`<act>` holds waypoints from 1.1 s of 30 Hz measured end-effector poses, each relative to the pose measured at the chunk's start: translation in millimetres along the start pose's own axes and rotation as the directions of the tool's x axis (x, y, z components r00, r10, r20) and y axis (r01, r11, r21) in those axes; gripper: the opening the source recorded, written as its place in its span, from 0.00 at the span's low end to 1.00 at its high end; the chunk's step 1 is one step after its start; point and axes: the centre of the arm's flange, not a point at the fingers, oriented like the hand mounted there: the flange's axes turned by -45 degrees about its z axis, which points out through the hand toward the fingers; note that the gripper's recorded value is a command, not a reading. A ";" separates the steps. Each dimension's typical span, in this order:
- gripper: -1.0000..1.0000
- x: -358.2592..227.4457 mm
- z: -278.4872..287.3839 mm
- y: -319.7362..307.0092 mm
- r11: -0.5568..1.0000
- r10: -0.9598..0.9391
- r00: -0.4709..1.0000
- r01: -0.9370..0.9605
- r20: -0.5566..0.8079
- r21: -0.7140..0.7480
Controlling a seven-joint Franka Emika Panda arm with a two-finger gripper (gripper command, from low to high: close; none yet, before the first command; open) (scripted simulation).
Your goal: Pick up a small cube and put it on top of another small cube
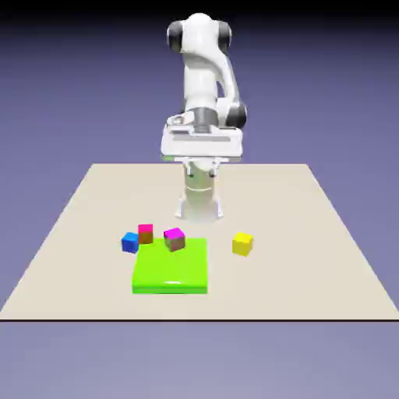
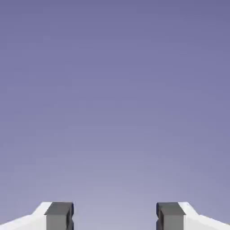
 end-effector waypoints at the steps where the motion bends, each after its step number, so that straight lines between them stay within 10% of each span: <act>1: 0.50 -2.4 12.3 -10.9 0.999 -0.031 0.998 0.030 0.059 0.016; 16: 0.50 -112.7 143.7 -175.3 0.850 -0.501 0.474 0.425 0.724 0.310; 30: 0.50 -273.5 178.1 -266.7 0.537 -0.435 -0.381 0.618 0.816 0.575; 33: 0.50 -300.2 189.7 -246.9 0.536 -0.434 -0.381 0.619 0.816 0.574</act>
